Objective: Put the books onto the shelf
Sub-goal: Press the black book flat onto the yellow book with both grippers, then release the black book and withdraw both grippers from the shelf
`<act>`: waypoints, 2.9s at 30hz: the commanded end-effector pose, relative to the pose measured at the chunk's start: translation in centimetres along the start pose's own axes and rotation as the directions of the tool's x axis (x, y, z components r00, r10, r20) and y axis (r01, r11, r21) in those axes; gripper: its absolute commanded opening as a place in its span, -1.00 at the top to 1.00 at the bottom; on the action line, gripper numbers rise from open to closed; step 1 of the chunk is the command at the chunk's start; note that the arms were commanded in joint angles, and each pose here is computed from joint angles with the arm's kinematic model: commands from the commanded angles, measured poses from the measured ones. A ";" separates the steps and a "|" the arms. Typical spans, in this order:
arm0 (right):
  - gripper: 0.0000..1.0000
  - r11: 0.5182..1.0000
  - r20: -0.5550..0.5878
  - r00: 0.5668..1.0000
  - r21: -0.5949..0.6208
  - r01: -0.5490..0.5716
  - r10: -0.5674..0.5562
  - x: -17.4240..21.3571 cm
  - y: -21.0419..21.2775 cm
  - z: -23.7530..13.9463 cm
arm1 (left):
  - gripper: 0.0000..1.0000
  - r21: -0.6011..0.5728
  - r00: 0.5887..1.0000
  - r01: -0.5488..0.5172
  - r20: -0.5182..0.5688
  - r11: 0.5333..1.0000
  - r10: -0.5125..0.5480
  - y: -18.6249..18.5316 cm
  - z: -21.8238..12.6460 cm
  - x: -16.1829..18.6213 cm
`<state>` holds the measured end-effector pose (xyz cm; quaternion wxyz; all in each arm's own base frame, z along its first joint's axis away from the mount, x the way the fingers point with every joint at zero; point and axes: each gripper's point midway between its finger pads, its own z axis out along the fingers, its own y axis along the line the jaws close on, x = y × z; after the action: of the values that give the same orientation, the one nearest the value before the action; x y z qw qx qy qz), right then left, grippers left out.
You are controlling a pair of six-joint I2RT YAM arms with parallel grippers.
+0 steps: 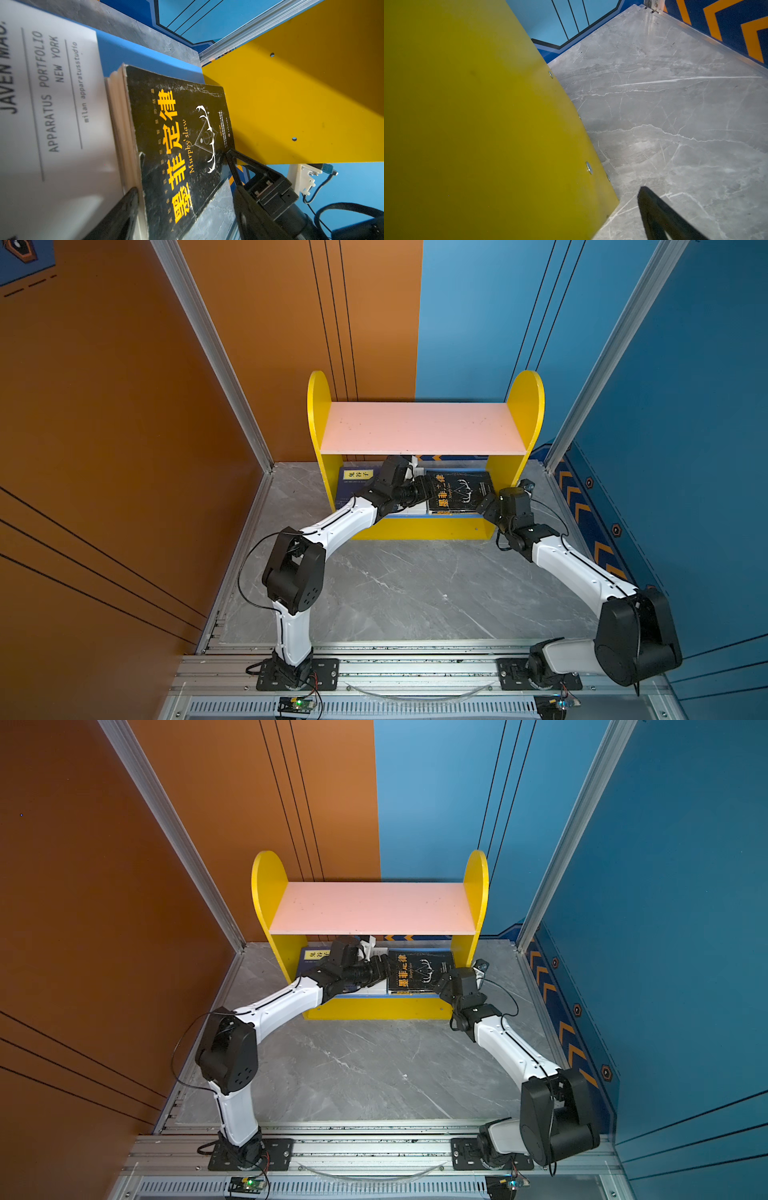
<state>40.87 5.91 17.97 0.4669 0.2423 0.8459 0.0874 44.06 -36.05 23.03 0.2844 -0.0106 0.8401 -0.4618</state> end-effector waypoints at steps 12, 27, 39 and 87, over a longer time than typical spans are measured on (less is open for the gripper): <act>-1.00 0.942 0.005 0.983 -0.286 0.176 -0.182 1.2 4.2 -3.3 | -0.47 0.047 1.000 -0.018 0.013 0.999 0.017 -1.2 0.9 -1.2; -0.98 0.921 -0.036 0.967 -0.316 0.229 -0.253 4.1 3.0 -4.1 | -0.47 0.055 1.000 -0.022 0.021 0.998 0.020 -1.6 1.4 -2.0; -0.97 0.914 -0.076 0.951 -0.310 0.263 -0.299 5.2 2.0 -3.7 | -0.47 0.059 1.000 -0.011 0.022 0.998 0.009 -1.5 1.2 -2.0; -0.95 0.973 0.041 0.989 -0.176 0.146 -0.141 3.3 1.1 -3.8 | -0.58 0.050 0.998 -0.033 0.048 0.998 0.031 -1.2 -0.2 -3.2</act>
<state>37.52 9.76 17.83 0.5015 0.1279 0.8435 0.1436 46.31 -36.53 24.02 0.2908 -0.0120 0.8223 -0.4890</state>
